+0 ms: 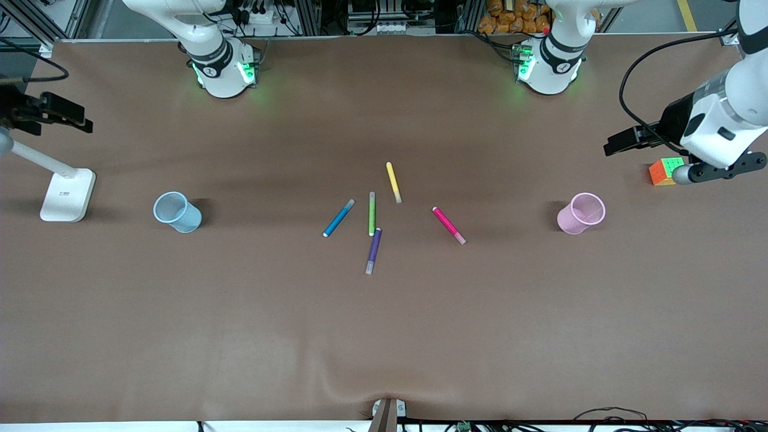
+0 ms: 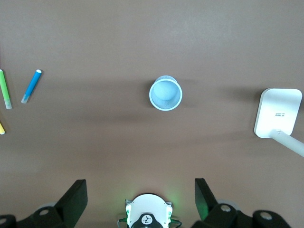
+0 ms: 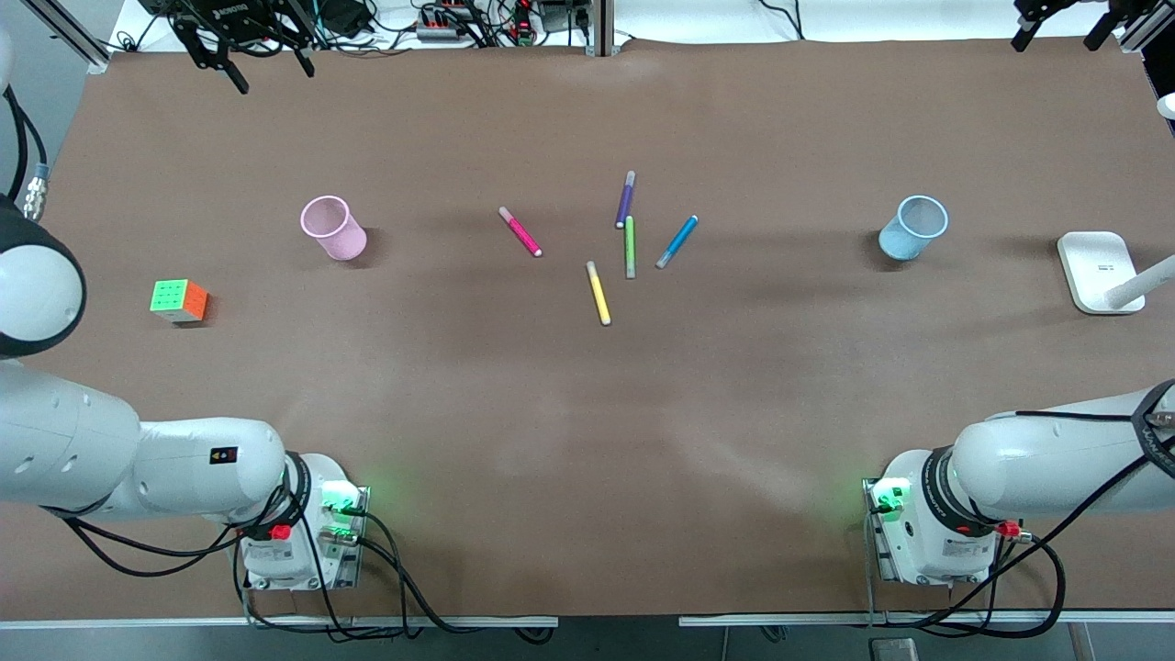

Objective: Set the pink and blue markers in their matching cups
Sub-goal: 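Move the left gripper toward the pink marker while the right gripper approaches the blue marker, then grasp the pink marker with the left gripper while the right gripper grasps the blue marker, then carry the pink marker to the pink cup while the right gripper carries blue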

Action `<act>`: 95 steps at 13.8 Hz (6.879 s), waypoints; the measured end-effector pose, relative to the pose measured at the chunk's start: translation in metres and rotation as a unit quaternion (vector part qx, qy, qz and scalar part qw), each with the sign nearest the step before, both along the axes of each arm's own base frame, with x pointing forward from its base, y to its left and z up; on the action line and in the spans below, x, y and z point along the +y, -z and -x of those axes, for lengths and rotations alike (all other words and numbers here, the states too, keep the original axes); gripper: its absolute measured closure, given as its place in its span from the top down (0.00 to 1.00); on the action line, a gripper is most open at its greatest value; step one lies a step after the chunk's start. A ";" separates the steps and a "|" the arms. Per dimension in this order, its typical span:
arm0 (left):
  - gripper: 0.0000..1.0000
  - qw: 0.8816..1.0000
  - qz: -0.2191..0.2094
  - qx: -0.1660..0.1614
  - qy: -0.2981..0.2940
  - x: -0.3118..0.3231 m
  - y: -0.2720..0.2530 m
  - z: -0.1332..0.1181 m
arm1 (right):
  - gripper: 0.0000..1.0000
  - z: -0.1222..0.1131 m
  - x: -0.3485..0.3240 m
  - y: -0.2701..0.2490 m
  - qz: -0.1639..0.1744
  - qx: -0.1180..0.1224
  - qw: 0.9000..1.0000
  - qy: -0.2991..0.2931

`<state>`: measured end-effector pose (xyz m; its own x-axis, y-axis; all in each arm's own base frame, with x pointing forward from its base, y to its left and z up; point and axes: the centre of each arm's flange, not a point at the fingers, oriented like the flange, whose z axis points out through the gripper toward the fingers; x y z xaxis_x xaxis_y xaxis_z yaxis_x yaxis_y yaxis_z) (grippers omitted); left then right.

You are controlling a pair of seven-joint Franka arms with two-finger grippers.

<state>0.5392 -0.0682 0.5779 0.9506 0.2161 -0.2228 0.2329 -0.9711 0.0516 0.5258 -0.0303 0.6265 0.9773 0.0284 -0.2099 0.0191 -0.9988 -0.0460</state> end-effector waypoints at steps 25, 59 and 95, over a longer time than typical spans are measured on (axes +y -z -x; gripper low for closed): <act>1.00 0.995 0.013 0.066 -0.067 -0.047 0.072 -0.020 | 1.00 -0.029 0.014 0.134 0.002 0.131 0.987 0.090; 1.00 0.933 0.046 0.202 -0.295 -0.202 0.373 -0.054 | 1.00 0.020 0.288 0.241 0.056 0.089 0.910 0.402; 0.18 0.970 0.009 0.078 -0.231 -0.167 0.285 -0.114 | 0.54 0.073 0.404 0.439 -0.039 0.042 0.858 0.510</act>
